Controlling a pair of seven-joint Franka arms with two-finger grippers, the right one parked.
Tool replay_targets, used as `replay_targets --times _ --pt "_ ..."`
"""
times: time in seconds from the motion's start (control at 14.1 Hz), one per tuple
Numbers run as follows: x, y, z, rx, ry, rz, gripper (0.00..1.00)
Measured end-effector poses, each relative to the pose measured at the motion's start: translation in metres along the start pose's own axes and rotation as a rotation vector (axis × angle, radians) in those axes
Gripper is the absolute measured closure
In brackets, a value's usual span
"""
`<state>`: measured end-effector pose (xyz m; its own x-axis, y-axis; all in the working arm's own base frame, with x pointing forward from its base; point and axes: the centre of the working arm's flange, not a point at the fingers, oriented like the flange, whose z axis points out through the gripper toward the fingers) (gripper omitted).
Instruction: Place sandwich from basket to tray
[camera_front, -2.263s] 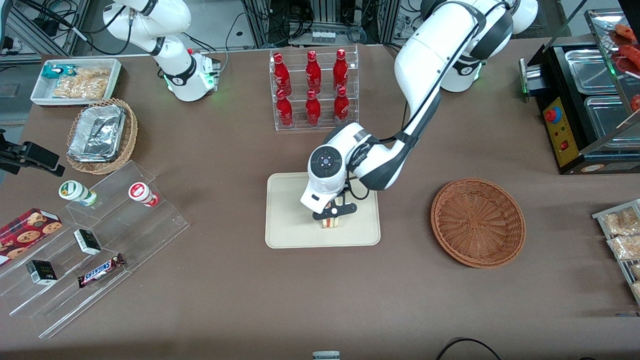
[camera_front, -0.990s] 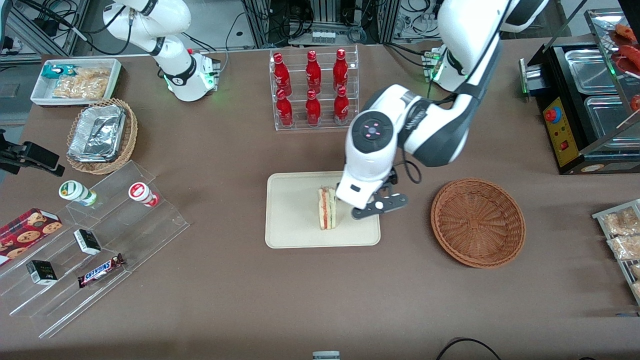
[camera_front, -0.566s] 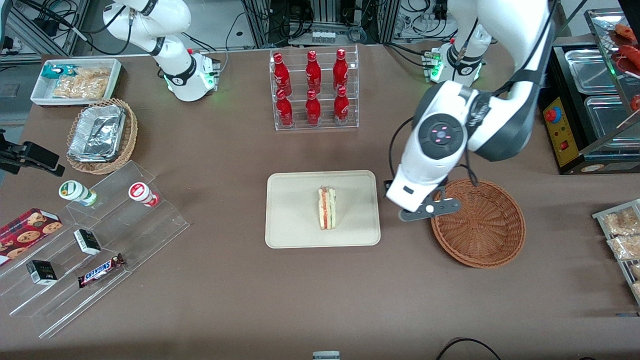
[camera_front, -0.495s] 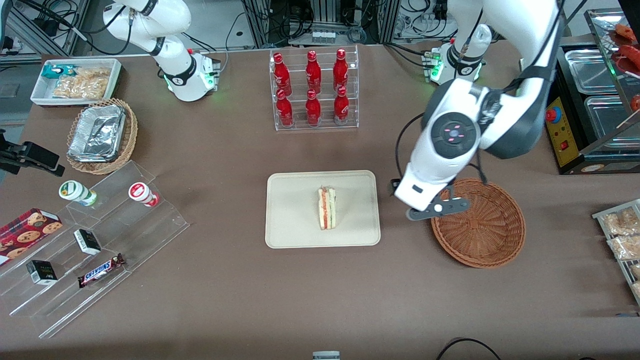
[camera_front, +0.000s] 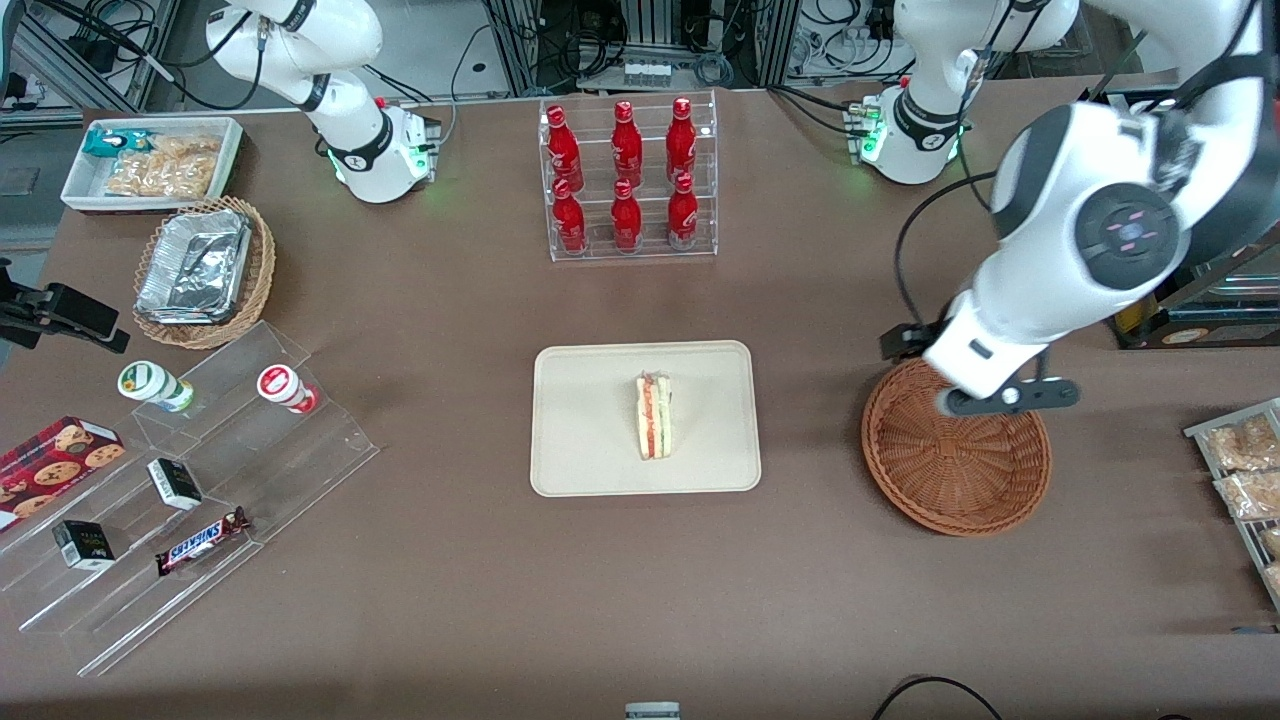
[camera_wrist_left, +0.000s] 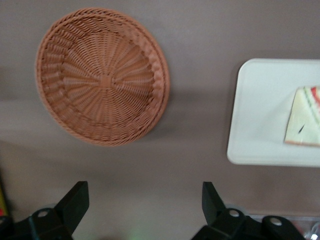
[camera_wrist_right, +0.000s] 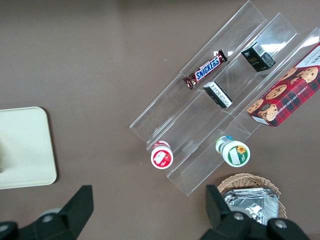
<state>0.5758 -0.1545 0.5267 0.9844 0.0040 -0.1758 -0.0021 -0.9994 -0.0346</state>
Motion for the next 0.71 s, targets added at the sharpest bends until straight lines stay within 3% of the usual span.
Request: replay_targets --times 0.21,0.71 --pt "-0.032 -0.042 -0.034 0.008 -0.005 0.103 0.0" --pt "-0.059 -0.103 -0.079 -0.004 0.079 0.126 0.0"
